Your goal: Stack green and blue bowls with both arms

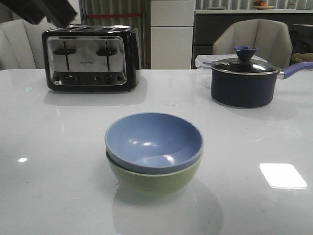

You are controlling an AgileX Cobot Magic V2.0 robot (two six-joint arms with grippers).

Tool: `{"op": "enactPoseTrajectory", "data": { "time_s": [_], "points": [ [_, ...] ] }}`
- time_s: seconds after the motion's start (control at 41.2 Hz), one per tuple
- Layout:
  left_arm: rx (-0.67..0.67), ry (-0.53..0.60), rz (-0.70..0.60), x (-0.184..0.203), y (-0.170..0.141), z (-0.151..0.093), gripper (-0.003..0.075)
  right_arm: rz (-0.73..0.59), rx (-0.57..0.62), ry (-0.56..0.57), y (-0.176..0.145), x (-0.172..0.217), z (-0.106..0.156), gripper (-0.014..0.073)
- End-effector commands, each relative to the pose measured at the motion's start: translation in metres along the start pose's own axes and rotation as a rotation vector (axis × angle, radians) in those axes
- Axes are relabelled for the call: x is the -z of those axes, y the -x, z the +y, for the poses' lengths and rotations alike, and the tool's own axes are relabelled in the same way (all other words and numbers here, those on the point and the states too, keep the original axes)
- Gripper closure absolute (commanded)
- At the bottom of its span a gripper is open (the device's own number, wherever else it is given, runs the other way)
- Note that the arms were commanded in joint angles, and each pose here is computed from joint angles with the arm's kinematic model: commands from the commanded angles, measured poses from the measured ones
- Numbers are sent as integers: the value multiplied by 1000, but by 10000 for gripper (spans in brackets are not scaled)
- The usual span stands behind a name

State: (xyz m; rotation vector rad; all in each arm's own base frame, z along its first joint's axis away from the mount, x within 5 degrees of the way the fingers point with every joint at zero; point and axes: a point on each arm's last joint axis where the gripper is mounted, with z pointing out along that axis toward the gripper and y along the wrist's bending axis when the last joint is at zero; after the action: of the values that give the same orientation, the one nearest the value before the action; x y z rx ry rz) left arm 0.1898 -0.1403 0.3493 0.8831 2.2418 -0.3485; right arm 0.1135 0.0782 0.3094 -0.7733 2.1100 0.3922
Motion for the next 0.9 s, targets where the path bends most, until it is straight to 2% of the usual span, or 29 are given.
{"op": "enactPoseTrajectory", "data": {
  "time_s": [0.0, 0.194, 0.388, 0.655, 0.728, 0.873],
  "points": [
    [-30, 13, -141, 32, -6, -5, 299, -98, 0, -24, 13, 7, -2, 105],
    [-32, 24, -205, 51, -43, -11, 299, -98, 0, -24, 13, 7, -2, 105],
    [-31, 25, -206, 54, -77, -15, 299, -103, 0, -26, 14, 7, -2, 105],
    [-61, 54, -169, 47, -95, -13, 309, -93, -1, -22, 13, 7, -2, 105],
    [-62, 57, -172, 46, -95, -13, 349, -84, -1, -19, 12, 6, -1, 105],
    [-62, 60, -185, 45, -94, -13, 489, -50, 0, -7, 9, 6, 0, 131]
  ]
}}
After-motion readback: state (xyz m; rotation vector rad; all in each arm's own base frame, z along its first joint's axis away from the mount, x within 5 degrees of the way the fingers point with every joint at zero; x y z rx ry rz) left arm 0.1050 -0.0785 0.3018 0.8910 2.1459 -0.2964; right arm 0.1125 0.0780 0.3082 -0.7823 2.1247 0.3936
